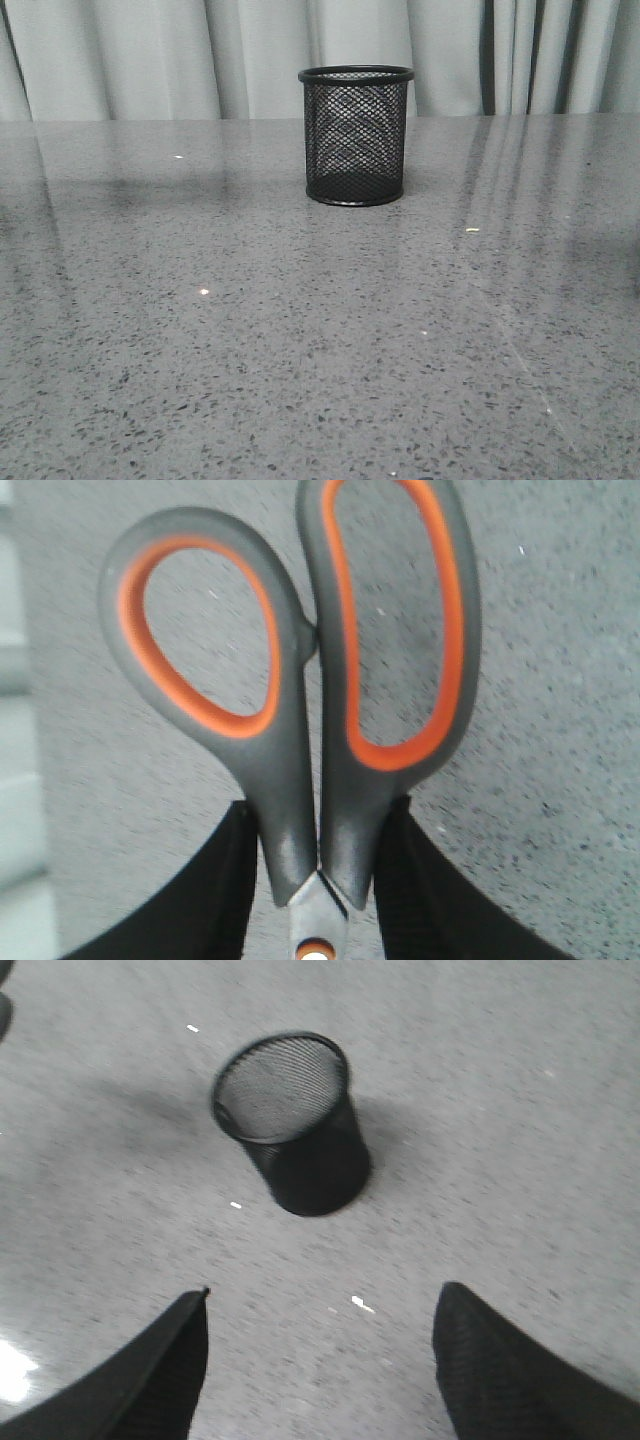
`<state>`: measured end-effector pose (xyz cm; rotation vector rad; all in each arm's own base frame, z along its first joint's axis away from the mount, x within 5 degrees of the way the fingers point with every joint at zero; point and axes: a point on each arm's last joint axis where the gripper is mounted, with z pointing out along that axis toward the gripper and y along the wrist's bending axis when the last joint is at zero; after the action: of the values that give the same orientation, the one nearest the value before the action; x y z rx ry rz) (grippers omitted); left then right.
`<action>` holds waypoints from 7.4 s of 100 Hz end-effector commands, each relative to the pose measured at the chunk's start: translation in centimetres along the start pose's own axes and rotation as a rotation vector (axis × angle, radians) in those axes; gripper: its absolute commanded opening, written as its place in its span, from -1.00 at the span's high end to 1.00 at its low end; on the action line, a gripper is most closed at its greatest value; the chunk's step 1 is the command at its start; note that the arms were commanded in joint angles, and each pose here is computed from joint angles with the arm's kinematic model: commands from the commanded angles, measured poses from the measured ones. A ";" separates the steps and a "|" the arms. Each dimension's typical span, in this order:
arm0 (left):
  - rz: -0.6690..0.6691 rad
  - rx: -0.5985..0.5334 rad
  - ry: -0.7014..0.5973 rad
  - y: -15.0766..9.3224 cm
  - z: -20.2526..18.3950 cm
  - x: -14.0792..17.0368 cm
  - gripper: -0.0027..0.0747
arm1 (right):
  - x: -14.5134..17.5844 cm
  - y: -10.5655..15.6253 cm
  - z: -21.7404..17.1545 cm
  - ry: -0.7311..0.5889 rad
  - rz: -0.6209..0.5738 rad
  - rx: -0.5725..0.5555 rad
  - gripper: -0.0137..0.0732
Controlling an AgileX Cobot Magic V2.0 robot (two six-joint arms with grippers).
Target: Put scissors into bucket
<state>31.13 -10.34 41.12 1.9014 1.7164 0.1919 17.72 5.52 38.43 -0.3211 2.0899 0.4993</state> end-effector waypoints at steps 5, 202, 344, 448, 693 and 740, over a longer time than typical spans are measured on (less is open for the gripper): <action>0.049 -0.088 -0.093 -0.3 -4.2 -2.8 0.72 | -2.2 1.0 -1.1 -0.153 0.015 -0.065 -0.32; 0.152 -0.180 -0.421 -4.5 -7.0 -15.6 -0.40 | -4.4 2.6 2.2 -0.204 0.174 -0.468 0.85; -0.711 -0.278 -0.394 -1.9 -13.8 -4.6 -0.40 | -12.2 2.1 5.1 0.315 -0.196 -0.017 0.78; -0.718 -0.265 -0.385 -1.4 -12.8 -4.6 -0.40 | -10.9 0.5 11.1 0.453 -0.159 -0.016 0.78; -0.908 -0.605 -0.558 -8.4 -14.4 0.5 0.98 | -6.9 2.6 -4.6 -0.484 -0.187 0.102 0.79; -1.033 -0.921 -0.710 -24.4 -6.8 6.3 0.98 | 10.3 0.1 -6.5 -0.685 -0.155 0.172 0.79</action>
<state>9.04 -2.48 33.54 0.3396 1.5783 -0.0897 8.35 2.87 33.04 -0.2242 1.5640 0.2920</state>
